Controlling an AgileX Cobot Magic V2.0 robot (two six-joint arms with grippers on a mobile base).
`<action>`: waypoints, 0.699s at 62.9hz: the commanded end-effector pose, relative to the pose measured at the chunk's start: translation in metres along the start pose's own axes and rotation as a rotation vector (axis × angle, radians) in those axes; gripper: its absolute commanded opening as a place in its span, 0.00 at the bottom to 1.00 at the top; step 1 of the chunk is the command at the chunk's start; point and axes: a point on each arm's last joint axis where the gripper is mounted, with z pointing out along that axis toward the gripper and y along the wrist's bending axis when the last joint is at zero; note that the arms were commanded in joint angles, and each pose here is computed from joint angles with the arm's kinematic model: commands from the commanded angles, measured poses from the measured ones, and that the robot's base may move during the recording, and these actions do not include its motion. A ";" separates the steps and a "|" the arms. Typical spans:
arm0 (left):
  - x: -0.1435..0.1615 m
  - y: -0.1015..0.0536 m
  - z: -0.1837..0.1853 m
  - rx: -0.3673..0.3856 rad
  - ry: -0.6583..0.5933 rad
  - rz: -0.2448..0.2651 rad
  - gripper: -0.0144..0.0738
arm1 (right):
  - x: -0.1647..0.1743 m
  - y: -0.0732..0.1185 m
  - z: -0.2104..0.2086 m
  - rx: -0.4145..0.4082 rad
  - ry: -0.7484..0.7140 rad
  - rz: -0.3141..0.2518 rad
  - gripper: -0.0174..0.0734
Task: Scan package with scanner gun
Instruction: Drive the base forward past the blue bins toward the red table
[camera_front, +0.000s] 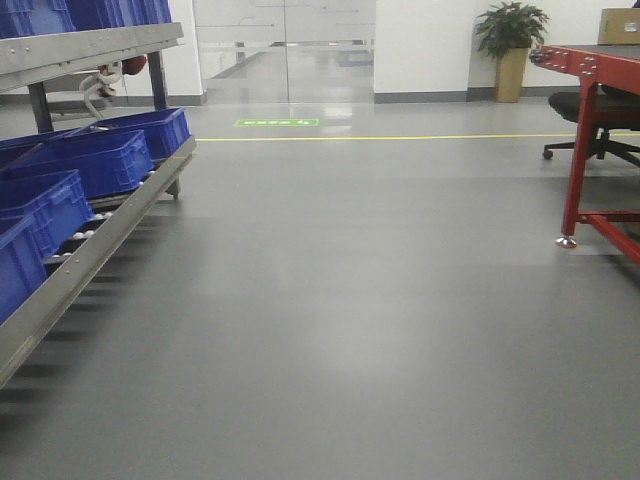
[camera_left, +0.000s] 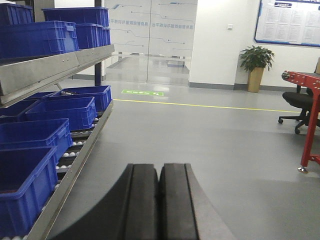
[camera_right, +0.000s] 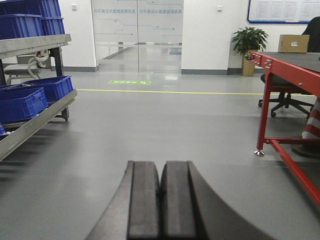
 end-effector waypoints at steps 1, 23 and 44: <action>-0.003 0.000 0.000 0.002 -0.030 0.000 0.04 | -0.002 0.000 0.000 0.000 -0.022 -0.001 0.01; -0.003 0.000 0.000 0.002 -0.030 0.000 0.04 | -0.002 0.000 0.000 0.000 -0.022 -0.001 0.01; -0.003 0.000 0.000 0.002 -0.030 0.000 0.04 | -0.002 0.000 0.000 0.000 -0.022 -0.001 0.01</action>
